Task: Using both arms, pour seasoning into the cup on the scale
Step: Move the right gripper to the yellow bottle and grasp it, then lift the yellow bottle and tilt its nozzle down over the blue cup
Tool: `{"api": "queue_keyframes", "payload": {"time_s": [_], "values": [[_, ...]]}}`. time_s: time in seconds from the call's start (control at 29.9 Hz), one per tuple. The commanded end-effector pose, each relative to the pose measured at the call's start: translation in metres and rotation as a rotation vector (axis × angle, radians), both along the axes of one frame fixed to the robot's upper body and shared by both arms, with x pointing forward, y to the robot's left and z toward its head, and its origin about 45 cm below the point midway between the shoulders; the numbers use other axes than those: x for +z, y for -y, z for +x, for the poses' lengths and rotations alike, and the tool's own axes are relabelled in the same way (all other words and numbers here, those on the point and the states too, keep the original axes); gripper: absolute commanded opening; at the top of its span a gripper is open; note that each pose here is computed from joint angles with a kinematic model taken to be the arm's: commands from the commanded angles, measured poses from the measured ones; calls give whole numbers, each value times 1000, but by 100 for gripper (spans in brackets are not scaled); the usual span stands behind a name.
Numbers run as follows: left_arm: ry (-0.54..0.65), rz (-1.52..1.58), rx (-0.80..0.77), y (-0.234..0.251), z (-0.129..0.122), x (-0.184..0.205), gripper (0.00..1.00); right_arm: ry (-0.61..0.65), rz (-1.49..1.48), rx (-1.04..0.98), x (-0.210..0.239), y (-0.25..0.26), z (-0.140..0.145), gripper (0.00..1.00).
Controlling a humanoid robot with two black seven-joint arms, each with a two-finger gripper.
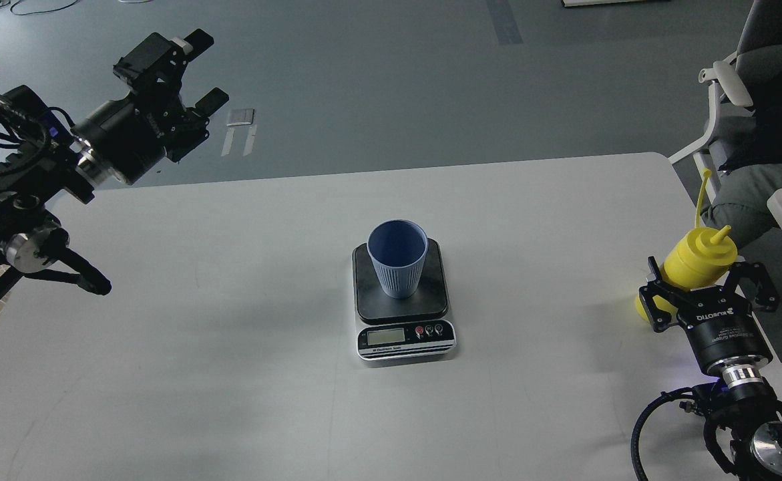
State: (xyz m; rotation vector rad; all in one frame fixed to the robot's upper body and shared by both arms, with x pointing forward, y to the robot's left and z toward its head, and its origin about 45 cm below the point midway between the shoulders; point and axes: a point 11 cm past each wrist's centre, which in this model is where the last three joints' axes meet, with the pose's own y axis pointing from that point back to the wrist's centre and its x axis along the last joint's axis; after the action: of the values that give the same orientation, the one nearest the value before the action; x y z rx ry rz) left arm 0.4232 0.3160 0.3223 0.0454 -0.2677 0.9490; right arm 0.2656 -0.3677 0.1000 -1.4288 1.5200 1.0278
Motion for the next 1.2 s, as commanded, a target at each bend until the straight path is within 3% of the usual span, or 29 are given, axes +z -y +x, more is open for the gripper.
{"api": "queue_keyframes", "payload": {"time_s": [0.0, 0.13, 0.23, 0.33, 0.47, 0.67, 0.9, 1.0, 1.17], "values": [[-2, 0, 1, 0, 0, -1, 98, 3, -72, -23, 1, 3, -1, 43], [-7, 2, 4, -2, -1, -3, 98, 25, -164, -39, 9, 5, -3, 19], [-11, 7, 13, -7, -3, -4, 98, 39, -256, -64, 14, 12, -4, 7], [-14, 9, 16, -8, -3, -5, 98, 42, -373, -77, 18, 20, -3, 0], [-7, 7, 19, -10, -3, -2, 98, 57, -452, -47, 26, 17, 6, 0], [21, -2, 40, -15, 0, 8, 98, 193, -641, 53, 76, -9, 58, 0], [36, -5, 55, -21, 0, 14, 98, 342, -1045, 157, 173, -18, 131, 0], [39, -5, 58, -22, 0, 16, 98, 346, -1271, 232, 186, -53, 152, 0], [46, -8, 62, -24, 0, 19, 98, 317, -1601, 309, 171, -105, 164, 0]]}}
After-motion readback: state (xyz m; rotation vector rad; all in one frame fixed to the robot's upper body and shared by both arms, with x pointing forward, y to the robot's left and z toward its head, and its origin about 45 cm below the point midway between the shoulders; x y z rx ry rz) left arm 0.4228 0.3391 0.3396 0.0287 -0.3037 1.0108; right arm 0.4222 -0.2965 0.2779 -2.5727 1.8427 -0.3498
